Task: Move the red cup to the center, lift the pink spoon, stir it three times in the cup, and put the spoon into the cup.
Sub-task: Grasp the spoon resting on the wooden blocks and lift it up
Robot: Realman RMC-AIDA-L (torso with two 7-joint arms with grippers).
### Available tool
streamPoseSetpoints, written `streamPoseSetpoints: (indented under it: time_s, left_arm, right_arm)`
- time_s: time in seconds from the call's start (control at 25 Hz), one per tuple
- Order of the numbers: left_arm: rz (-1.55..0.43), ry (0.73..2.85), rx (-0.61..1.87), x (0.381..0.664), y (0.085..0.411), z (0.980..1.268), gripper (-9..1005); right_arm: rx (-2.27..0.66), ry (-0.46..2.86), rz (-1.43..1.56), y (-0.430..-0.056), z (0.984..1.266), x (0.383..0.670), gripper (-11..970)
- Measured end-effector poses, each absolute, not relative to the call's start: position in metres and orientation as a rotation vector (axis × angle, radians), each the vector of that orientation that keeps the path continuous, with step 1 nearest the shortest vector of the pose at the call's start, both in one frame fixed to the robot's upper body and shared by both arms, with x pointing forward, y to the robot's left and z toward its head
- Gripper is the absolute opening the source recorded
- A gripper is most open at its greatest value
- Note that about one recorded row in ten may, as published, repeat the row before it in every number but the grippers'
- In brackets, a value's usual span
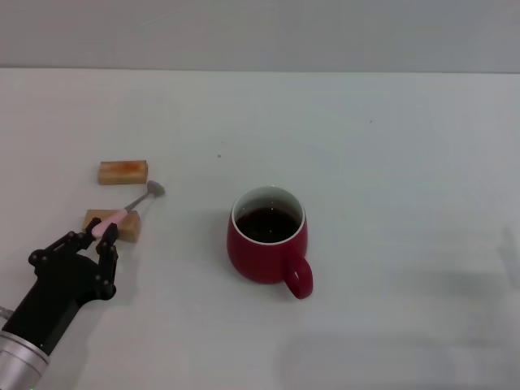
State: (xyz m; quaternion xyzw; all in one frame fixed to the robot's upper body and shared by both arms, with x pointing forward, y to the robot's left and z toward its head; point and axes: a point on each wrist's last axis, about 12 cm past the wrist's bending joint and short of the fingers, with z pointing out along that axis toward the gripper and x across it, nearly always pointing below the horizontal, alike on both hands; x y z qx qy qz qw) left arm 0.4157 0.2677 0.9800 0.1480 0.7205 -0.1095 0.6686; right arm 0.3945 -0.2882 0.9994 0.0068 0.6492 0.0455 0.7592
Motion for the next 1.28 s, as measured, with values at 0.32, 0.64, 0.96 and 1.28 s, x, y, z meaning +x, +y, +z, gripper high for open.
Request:
streamPoseSetpoints:
  time_s: [0.32, 0.64, 0.96, 1.28]
  left_arm:
    - [-0.260, 1.518, 0.332, 0.421, 0.268, 0.993, 168]
    - [-0.284, 1.419, 0.333, 0.425, 0.265, 1.006, 166]
    - [-0.316, 1.342, 0.338, 0.434, 0.262, 1.017, 152]
    - [-0.350, 1.294, 0.360, 0.441, 0.253, 1.024, 146]
  right_arm:
    - [0.009, 1.418, 0.104, -0.287, 0.999, 0.395, 737]
    - [0.007, 1.417, 0.104, -0.287, 0.999, 0.396, 737]
    - [0.004, 1.413, 0.108, -0.287, 1.000, 0.398, 738]
    - [0.003, 1.411, 0.105, -0.287, 1.000, 0.399, 738]
